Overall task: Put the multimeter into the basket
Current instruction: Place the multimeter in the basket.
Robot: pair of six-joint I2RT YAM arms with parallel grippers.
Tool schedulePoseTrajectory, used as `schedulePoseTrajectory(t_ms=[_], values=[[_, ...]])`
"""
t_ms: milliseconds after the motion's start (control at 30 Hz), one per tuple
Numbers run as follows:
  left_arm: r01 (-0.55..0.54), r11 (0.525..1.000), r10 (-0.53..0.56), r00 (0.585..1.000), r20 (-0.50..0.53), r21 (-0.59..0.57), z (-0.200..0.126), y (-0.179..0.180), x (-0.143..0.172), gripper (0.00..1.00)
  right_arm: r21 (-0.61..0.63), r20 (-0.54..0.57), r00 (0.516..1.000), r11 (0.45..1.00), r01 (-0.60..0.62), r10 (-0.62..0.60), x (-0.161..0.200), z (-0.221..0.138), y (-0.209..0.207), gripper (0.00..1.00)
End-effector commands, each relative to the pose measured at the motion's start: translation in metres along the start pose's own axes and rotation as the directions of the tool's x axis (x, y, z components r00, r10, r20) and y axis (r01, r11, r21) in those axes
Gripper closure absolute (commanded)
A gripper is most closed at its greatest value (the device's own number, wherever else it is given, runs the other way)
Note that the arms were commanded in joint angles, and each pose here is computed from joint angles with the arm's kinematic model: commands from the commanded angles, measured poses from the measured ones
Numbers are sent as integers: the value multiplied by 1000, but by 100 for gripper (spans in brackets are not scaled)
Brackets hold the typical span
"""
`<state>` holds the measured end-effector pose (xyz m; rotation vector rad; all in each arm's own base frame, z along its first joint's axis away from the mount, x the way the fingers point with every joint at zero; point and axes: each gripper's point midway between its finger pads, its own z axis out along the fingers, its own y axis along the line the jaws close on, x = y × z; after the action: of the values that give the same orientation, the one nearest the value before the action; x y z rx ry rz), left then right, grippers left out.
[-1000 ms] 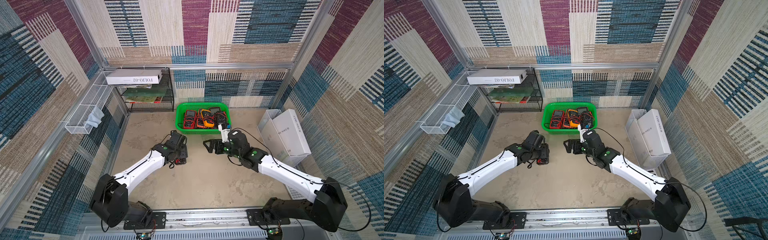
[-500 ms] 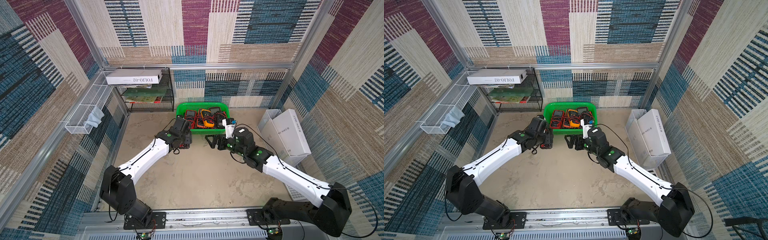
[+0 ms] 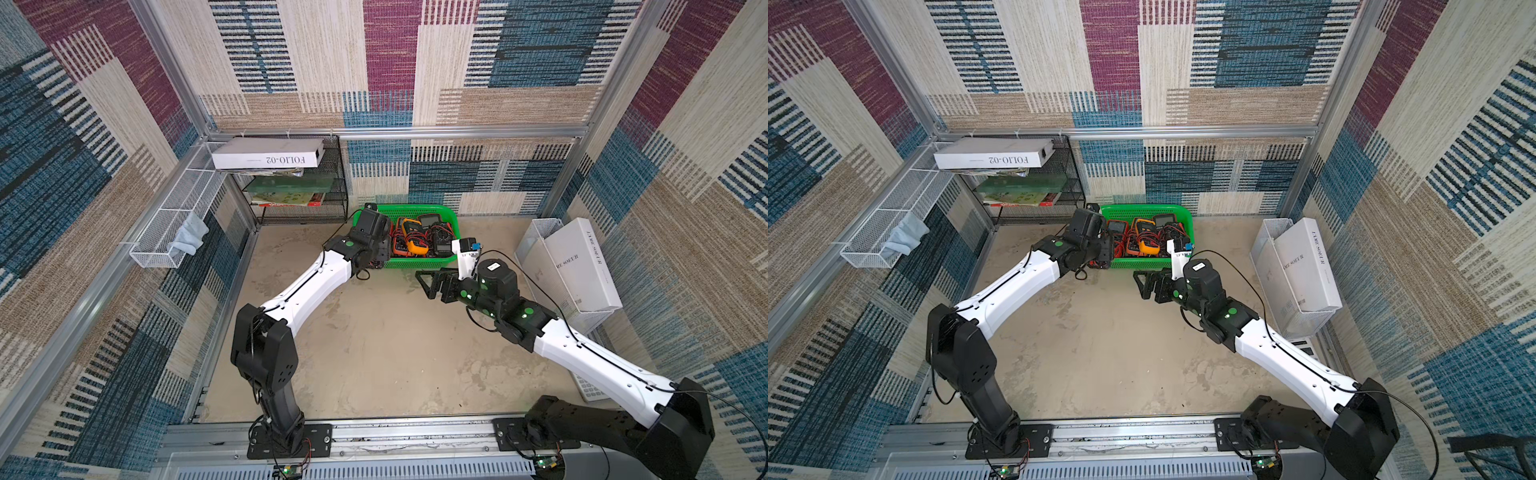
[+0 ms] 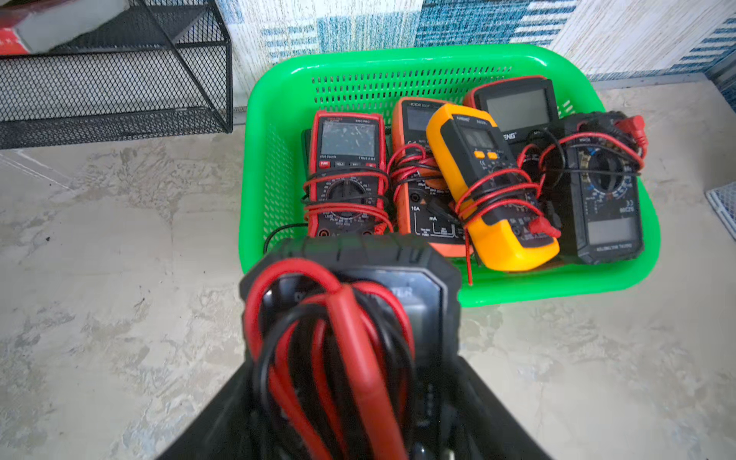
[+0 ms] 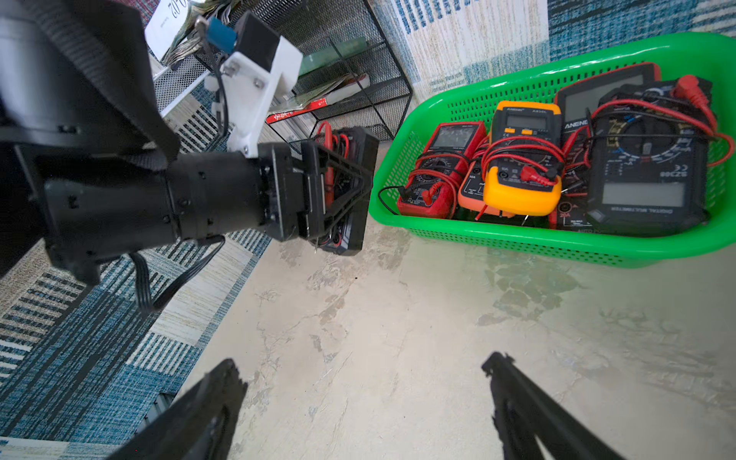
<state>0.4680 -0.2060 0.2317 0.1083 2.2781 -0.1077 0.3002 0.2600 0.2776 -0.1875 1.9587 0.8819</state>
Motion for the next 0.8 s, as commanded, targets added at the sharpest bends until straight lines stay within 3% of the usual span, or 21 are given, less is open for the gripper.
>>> schedulePoseTrajectory(t_ms=[0, 500, 767], values=[[-12, 1000, 12, 999, 44, 4, 6, -2, -19, 69, 10, 35, 999, 1000, 15, -15, -6, -4, -2, 0], [2, 1000, -2, 1000, 30, 0, 69, -5, -47, 68, 80, 22, 1000, 997, 0, -1, 8, -9, -22, 0], [-1, 1000, 1, 1000, -26, -19, 104, -1, -35, 66, 105, 22, 1000, 994, -4, 2, 10, -10, -29, 1]])
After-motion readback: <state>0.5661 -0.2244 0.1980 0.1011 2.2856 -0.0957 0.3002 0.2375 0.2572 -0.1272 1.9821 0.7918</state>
